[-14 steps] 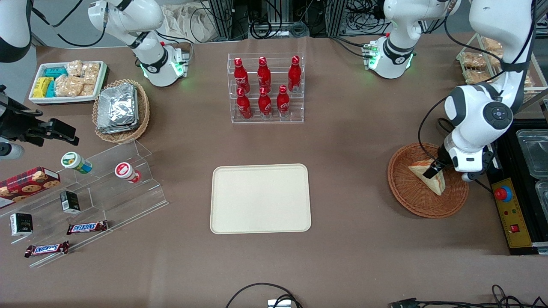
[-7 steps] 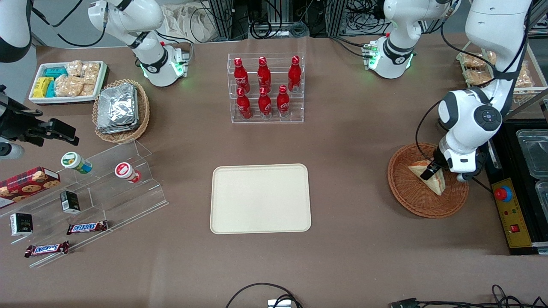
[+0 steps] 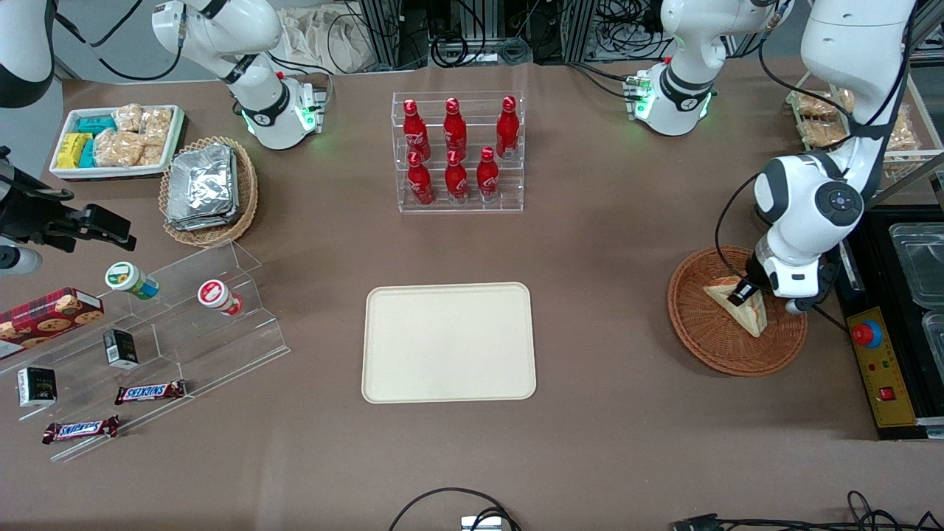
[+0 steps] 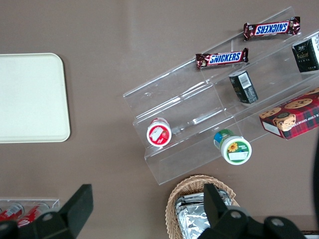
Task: Place sandwich from basket to tray
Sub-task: 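Close the left gripper on the sandwich and lift it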
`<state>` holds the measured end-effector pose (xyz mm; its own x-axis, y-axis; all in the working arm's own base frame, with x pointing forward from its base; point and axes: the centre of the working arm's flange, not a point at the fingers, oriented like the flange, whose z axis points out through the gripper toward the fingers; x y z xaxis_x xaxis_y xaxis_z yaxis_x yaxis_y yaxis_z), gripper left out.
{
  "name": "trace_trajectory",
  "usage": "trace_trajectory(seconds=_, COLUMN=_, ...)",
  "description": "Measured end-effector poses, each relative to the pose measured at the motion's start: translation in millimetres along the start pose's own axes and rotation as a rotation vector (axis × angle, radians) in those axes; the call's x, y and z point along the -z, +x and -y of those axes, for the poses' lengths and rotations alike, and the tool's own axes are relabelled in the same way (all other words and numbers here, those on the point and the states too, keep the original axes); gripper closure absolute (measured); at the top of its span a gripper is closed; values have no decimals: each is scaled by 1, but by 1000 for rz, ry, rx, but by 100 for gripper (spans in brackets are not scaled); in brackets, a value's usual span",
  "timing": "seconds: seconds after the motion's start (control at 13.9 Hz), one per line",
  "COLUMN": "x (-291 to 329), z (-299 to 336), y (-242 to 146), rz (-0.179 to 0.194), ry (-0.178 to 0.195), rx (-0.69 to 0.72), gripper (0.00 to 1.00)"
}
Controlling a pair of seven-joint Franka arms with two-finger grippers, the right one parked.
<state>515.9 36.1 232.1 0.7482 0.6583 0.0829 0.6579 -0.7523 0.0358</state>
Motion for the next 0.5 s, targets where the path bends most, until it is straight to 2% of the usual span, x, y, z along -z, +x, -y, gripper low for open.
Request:
trace_trajectory(seconds=0.07, x=2, z=0, y=-1, rz=7, ry=5, rx=-31, gripper=67)
trace_trajectory(seconds=0.22, x=15, z=-3, y=-2, rz=17, ry=13, rx=-120, gripper=79)
trace_trajectory(seconds=0.5, x=67, z=-16, y=-3, rz=-20, ry=-14, rx=-260, gripper=79)
